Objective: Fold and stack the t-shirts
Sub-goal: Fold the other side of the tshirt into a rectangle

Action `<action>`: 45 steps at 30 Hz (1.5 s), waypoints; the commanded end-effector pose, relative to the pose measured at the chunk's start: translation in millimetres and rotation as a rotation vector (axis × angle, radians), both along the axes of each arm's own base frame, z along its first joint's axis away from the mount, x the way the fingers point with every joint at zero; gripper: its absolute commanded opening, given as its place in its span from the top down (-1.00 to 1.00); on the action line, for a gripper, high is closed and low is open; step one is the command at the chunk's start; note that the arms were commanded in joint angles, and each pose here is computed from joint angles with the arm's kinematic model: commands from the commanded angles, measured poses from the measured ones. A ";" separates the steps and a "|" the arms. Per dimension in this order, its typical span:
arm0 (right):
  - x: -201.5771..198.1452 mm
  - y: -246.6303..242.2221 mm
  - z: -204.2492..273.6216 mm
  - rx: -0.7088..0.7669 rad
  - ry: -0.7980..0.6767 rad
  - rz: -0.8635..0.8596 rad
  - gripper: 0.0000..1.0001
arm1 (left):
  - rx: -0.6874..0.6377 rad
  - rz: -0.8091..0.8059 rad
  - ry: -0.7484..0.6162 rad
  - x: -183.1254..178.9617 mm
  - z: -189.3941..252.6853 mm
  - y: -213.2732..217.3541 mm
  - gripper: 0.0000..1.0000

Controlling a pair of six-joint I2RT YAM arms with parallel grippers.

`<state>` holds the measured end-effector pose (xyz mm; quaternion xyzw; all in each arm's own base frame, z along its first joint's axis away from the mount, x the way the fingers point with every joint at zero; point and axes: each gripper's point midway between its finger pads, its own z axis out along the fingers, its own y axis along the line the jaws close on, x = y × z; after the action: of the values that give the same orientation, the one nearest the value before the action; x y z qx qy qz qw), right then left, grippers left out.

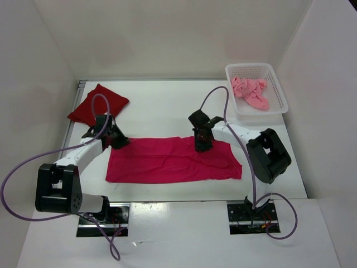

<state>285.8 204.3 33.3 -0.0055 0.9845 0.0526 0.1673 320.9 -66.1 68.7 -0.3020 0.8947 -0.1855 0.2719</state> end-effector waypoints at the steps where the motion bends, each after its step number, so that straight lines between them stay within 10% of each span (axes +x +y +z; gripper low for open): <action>1: 5.0 7.7 16.2 -0.024 -0.058 0.018 0.48 | -0.016 -0.007 -0.034 5.5 3.1 -3.9 0.62; 9: -63.5 8.2 17.9 0.044 0.098 0.024 0.74 | -0.022 -0.001 -0.051 7.9 7.4 -4.3 0.62; 17: -114.4 42.3 54.9 0.343 0.205 0.050 0.18 | -0.044 -0.006 -0.079 14.6 21.9 -8.0 0.62; 21: -77.5 21.8 83.3 0.310 0.077 0.008 0.15 | -0.051 -0.012 -0.099 19.6 30.0 -9.7 0.62; 25: -21.2 -21.4 67.3 0.226 -0.037 -0.135 0.74 | -0.056 -0.061 -0.128 23.2 39.2 -23.4 0.62; 31: 0.4 -38.0 21.1 0.049 -0.025 -0.135 0.85 | -0.071 -0.101 -0.123 21.5 36.3 -42.8 0.62; 39: -24.0 -25.9 34.7 0.124 -0.008 -0.103 0.01 | -0.076 -0.103 -0.104 12.1 24.7 -45.0 0.62; 45: -34.9 -3.4 15.5 0.136 0.055 -0.067 -0.06 | -0.081 -0.105 -0.092 11.0 22.0 -48.4 0.62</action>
<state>253.7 187.5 56.5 0.0450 0.9825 0.1026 0.1487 327.3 -110.0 87.0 -0.2545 0.8947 -0.2356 0.2814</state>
